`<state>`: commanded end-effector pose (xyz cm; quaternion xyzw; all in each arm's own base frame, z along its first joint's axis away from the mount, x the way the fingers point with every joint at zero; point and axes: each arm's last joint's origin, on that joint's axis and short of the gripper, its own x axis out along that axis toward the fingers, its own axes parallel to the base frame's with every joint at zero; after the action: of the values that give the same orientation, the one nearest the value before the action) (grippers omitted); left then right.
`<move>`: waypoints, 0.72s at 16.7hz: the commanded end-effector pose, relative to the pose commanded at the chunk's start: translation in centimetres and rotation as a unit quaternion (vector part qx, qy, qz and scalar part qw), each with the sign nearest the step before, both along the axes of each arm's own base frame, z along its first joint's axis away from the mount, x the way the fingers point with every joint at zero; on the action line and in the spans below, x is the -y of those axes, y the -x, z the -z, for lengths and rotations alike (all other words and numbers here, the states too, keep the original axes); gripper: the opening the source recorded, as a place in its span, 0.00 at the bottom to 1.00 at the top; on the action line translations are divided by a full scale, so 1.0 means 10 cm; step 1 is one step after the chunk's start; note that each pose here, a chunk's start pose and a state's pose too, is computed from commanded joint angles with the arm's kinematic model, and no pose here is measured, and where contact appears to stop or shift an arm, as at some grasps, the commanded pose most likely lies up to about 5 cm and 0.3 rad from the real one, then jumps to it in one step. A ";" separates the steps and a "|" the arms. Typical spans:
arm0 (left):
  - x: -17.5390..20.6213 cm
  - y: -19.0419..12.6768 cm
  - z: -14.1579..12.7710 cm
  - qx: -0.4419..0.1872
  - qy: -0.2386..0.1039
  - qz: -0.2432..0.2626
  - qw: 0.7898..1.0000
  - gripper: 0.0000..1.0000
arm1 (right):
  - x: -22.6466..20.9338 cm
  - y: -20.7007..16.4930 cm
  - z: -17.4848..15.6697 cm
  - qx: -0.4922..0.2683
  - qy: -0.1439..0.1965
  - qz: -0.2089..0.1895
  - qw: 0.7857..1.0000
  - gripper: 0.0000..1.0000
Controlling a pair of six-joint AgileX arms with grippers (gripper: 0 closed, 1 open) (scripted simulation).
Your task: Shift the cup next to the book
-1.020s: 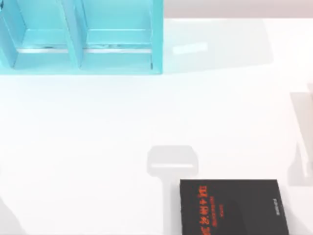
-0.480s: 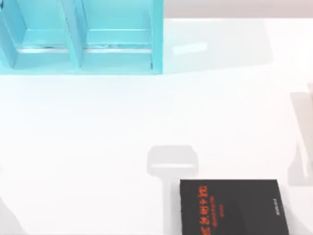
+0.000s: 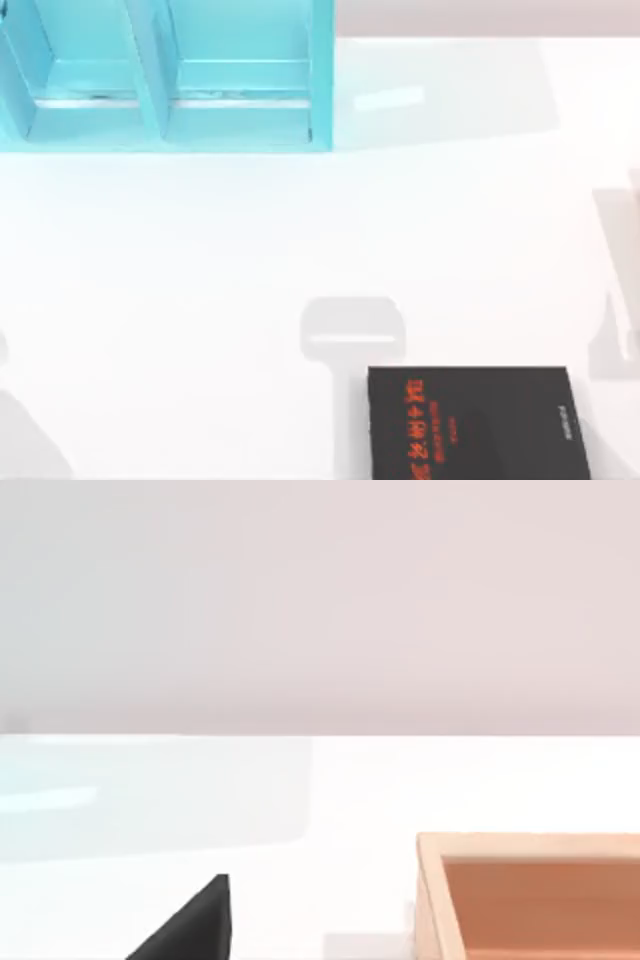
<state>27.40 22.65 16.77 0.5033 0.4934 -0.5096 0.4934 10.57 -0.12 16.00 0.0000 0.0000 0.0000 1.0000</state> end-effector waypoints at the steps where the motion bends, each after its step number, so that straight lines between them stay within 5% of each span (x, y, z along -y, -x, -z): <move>1: 0.00 0.00 -0.06 0.000 0.000 0.000 1.000 0.00 | 0.00 0.00 0.00 0.000 0.000 0.000 1.000 1.00; 12: 0.11 -0.17 -0.18 0.003 -0.013 -0.022 1.000 0.00 | 0.00 0.00 0.00 0.000 0.000 0.000 1.000 1.00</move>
<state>29.06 21.52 18.55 0.5006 0.5095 -0.4907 0.4990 10.57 -0.12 16.00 0.0000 0.0000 0.0000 1.0000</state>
